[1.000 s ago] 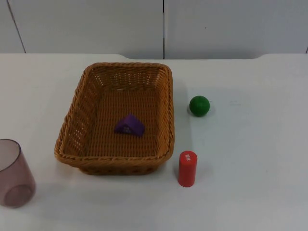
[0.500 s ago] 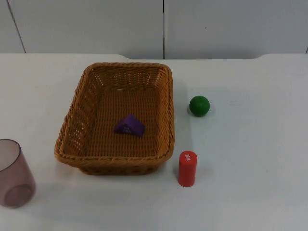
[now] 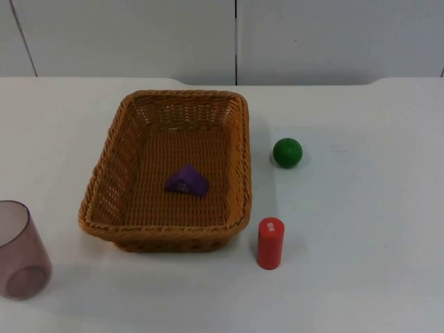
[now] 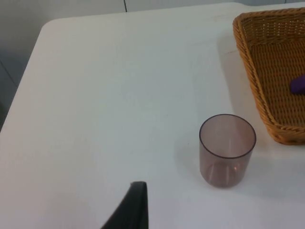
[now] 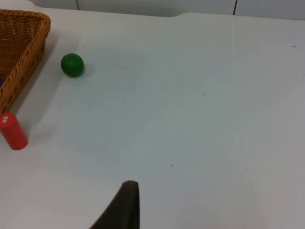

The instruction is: Pick up the basket with the left hand and place the triangular block into the basket with the right hand.

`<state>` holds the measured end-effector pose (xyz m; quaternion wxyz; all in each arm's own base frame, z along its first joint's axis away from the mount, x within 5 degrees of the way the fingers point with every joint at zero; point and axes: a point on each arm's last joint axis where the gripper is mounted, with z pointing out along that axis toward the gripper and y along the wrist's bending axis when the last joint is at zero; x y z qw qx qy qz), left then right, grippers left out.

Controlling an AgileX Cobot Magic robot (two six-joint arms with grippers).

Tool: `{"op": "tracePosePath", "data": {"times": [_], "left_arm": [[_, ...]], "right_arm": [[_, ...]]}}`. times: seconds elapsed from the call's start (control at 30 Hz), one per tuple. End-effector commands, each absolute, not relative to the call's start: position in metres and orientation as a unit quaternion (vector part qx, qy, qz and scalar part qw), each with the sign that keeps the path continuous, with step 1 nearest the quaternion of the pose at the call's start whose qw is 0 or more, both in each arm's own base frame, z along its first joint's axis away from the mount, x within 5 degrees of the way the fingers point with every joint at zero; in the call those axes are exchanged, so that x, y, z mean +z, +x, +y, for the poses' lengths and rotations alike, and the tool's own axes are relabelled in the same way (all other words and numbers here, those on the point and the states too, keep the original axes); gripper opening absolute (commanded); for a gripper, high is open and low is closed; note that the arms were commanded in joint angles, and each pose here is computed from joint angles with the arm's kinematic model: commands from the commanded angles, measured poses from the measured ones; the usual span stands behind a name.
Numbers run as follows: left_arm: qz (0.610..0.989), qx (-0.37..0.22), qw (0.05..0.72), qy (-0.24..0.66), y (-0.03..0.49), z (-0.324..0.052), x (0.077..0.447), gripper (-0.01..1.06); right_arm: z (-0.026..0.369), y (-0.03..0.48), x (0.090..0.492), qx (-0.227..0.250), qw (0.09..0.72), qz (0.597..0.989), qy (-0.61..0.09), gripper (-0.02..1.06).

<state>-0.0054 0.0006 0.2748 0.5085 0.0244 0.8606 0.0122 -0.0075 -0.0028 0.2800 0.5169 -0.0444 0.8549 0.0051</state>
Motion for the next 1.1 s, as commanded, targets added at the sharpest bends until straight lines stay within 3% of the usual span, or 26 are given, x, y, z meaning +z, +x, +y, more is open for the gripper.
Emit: {"op": "tracePosePath", "data": {"times": [0.0,1.07], "left_arm": [[0.858,0.015,0.513,0.021,-0.0049,0.0012,0.2748,1.05],[0.858,0.020,0.513,0.000,-0.0049,0.0040,0.2749,1.05]], "right_arm": [[-0.0025,-0.0072,0.2800,0.008,0.520,0.853,-0.046,1.04],[-0.0025,-0.0072,0.2800,0.008,0.520,0.853,-0.046,1.04]]}}
